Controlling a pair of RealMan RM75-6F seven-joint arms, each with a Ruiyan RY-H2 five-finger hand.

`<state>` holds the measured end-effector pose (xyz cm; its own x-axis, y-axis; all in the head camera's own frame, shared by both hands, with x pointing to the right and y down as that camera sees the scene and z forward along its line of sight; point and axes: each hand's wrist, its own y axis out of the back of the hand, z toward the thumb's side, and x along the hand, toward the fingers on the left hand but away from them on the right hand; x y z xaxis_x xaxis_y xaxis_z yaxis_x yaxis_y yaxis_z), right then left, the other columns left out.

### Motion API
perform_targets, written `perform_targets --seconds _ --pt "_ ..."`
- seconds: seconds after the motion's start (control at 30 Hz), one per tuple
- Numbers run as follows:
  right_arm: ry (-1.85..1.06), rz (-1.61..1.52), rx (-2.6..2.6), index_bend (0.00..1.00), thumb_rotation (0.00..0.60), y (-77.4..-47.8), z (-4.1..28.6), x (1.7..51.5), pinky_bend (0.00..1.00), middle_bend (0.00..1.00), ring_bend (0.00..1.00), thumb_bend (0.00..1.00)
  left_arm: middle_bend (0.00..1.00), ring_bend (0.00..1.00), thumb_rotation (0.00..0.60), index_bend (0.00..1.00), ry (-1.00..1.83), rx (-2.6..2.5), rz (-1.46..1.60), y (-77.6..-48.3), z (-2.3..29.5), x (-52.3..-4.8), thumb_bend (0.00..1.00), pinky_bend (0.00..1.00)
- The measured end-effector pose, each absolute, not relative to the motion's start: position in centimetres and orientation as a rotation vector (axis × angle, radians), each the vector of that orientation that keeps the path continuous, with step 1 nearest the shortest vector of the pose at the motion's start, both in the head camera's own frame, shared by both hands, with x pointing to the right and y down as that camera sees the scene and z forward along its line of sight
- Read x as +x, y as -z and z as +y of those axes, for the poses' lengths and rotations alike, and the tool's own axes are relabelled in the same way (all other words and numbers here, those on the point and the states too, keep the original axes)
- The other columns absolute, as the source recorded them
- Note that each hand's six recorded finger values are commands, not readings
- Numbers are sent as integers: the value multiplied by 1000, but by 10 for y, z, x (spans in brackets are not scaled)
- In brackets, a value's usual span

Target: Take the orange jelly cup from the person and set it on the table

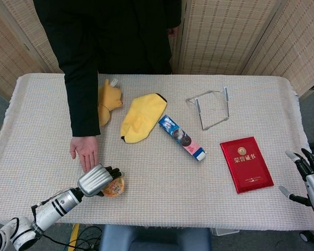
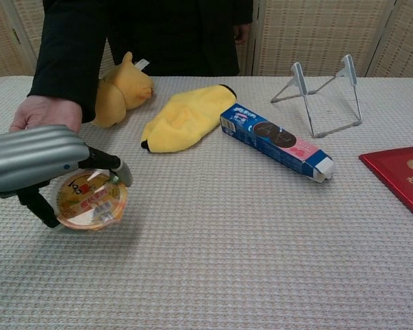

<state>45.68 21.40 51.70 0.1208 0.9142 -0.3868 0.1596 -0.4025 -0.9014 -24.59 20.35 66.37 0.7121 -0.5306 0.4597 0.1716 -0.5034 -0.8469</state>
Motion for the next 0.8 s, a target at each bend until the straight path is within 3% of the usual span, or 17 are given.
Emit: perform_targets --seconds 0.17,0.27,0.57,0.8 --pt "-1347 -1057 -1685 98 600 -517 214 458 129 161 70 192 45 66 600 195 934 -1901 266 -672 205 -253 196 471" --pt "-1347 -1057 -1686 99 600 -517 214 458 129 161 70 193 0 0 600 131 944 -1885 273 -671 207 -256 172 362" --pt "-1345 -1059 -1685 99 600 -516 215 459 129 161 70 193 0 0 600 77 923 -1845 399 -642 212 -275 144 311" --pt "-1341 -1053 -1691 98 600 -517 214 457 129 161 70 192 0 0 600 77 1032 -1860 656 -608 208 -322 144 311"
